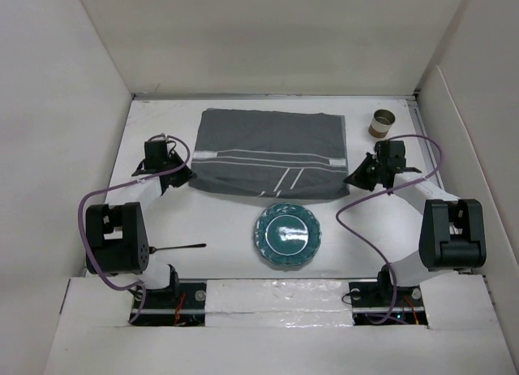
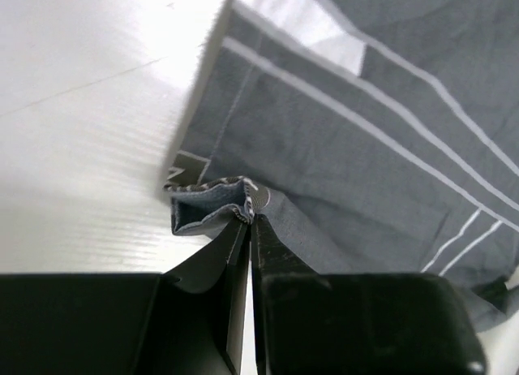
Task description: Set the dinner table for one person
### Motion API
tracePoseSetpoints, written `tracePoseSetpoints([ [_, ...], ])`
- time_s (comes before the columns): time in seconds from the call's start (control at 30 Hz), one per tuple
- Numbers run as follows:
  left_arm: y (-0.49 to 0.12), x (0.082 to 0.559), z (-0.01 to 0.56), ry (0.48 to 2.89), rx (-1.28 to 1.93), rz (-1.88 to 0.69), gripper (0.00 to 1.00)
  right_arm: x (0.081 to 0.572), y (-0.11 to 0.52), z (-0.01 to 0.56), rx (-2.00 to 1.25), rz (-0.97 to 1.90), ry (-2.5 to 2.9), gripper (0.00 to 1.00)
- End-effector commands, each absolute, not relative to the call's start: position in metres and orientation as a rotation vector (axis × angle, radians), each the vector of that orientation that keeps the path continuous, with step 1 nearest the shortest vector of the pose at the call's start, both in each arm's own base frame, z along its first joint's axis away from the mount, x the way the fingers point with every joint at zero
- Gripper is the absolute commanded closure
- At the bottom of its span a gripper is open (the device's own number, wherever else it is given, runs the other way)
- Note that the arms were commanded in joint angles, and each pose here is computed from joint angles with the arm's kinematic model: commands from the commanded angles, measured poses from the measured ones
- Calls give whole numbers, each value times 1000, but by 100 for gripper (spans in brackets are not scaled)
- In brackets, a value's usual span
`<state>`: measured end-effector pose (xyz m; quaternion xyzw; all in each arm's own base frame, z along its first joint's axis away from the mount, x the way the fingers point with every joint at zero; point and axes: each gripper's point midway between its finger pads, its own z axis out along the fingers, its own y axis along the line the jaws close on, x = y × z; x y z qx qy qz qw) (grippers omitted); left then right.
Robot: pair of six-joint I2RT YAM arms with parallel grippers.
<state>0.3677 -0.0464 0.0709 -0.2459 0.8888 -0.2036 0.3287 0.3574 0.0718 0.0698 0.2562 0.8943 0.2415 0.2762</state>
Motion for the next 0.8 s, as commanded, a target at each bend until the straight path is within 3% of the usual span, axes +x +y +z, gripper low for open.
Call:
tracePoseSetpoints([
  [0.0,-34,351,62,2385,-687,-420,97,350,64,71,657,596,2382,100],
  [0.1,-36,339,55,2416,-694,-427,91,345,62,66,660,596,2392,100],
  [0.2,-45,341,64,2389,-662,-503,100,352,64,73,652,634,2377,100],
  [0.47,-55,367,108,2285,-625,-589,100,389,62,113,620,644,2315,100],
  [0.77,-62,309,85,2394,-680,-586,100,338,56,84,713,578,2382,100],
])
